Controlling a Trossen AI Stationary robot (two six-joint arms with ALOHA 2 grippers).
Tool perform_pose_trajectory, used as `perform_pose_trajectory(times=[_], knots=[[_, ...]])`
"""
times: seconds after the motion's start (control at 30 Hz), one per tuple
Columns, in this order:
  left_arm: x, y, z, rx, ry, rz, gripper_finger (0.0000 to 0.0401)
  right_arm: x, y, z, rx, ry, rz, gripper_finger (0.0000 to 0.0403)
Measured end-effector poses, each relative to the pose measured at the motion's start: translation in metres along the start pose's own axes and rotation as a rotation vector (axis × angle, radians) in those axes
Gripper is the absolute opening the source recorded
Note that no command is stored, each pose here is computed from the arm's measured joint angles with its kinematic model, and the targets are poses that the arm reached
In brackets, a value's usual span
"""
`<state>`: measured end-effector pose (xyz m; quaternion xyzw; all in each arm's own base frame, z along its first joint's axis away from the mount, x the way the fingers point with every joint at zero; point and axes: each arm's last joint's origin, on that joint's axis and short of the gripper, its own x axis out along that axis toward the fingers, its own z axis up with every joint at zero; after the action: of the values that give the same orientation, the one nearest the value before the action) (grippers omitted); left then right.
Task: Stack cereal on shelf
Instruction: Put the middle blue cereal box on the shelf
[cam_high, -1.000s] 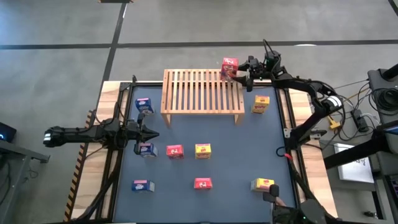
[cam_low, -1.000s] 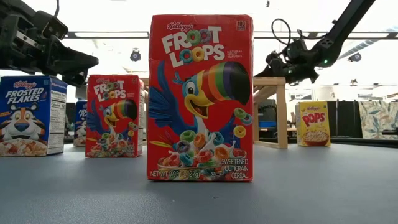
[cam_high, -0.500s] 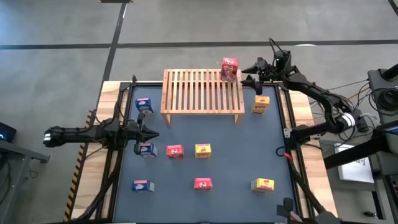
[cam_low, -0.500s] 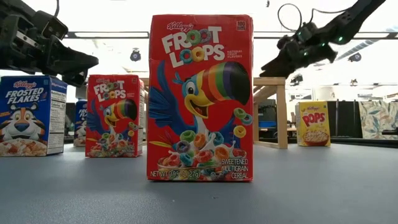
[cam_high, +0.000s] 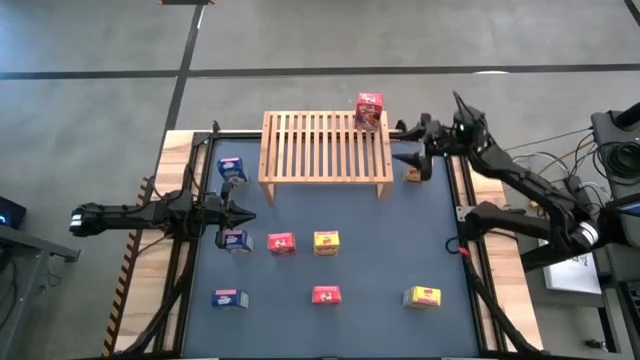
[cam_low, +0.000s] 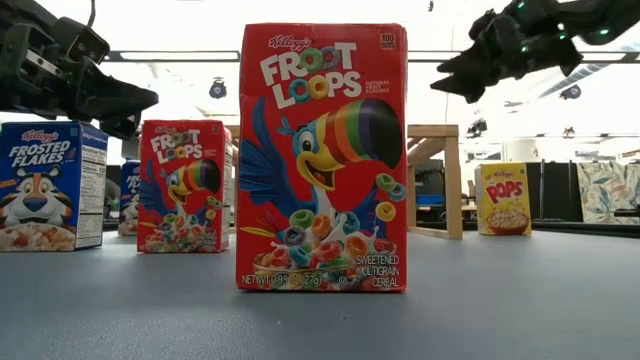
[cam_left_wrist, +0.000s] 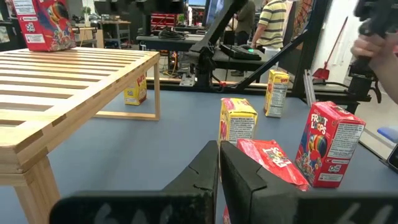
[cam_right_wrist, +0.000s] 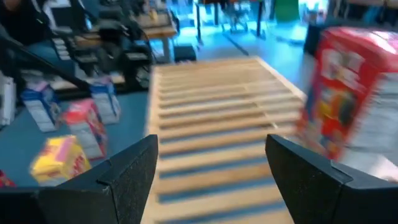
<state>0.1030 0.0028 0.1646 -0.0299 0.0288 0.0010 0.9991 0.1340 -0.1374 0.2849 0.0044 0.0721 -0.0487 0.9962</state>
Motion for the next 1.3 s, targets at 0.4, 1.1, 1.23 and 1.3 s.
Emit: perform_pose_trajectory(times=[0.4, 1.1, 1.23, 1.3], knots=[[0.000, 0.000, 0.000, 0.000, 0.000, 0.000, 0.0000, 0.001, 0.073, -0.013, -0.012, -0.198, 0.219, 0.0286], [0.000, 0.000, 0.000, 0.018, 0.000, 0.000, 0.0000, 0.016, 0.136, -0.080, 0.021, -0.138, 0.337, 0.0286], [0.000, 0.000, 0.000, 0.160, -0.001, 0.000, 0.0000, 0.018, 0.139, -0.084, 0.017, -0.135, 0.356, 0.0286], [0.000, 0.000, 0.000, 0.196, 0.000, 0.000, 0.0000, 0.019, 0.139, -0.082, 0.011, -0.154, 0.356, 0.0286]])
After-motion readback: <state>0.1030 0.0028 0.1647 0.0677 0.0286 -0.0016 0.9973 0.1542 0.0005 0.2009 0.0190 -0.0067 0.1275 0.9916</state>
